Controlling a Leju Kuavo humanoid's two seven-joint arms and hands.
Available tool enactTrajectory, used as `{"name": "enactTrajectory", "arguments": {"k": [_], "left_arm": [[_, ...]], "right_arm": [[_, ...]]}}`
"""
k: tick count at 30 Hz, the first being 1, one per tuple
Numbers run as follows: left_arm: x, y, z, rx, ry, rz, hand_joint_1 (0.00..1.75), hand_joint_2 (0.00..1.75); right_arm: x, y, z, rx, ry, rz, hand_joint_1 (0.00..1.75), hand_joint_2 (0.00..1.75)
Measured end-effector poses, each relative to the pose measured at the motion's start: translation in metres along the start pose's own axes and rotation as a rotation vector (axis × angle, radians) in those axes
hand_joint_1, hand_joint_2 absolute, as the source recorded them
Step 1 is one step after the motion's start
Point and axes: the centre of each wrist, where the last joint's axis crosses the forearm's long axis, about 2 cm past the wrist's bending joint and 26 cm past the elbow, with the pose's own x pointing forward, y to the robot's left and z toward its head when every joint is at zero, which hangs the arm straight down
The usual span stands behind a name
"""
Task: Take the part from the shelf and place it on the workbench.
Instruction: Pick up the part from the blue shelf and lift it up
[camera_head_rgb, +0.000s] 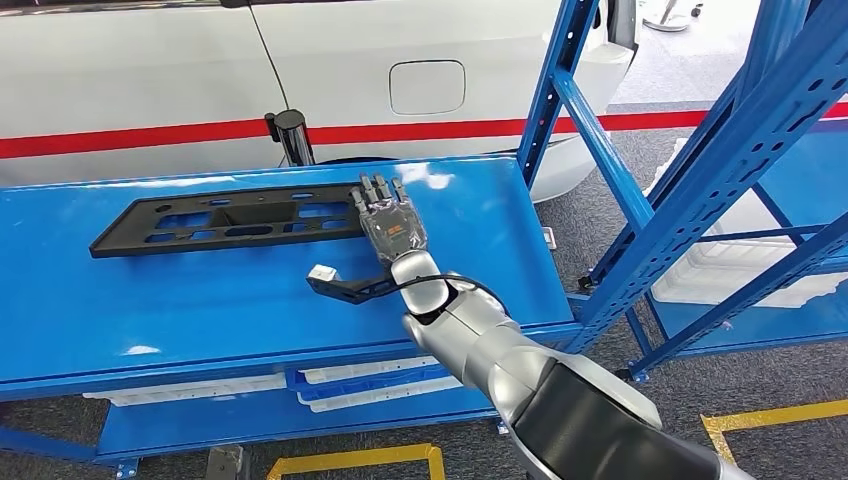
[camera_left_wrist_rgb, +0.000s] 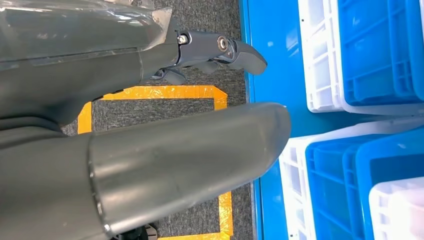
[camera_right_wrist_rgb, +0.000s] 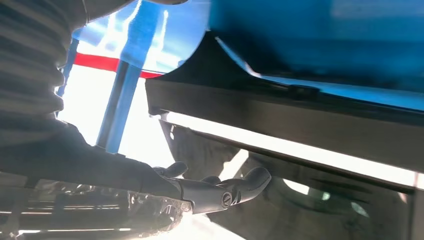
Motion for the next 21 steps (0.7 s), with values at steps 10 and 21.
{"name": "enactTrajectory", "arguments": {"k": [10,21], "left_arm": [[0.005,-0.004,-0.003,-0.030,-0.007,-0.008,0.00,0.00],[0.007,-0.007,-0.004,-0.044,-0.009,-0.017,0.00,0.00]], "right_arm": [[-0.012,0.006,0.002,0.021,0.037,-0.034,1.71,1.75],[-0.014,0.005,0.001,0.018,0.047,-0.046,1.67,1.75]]}}
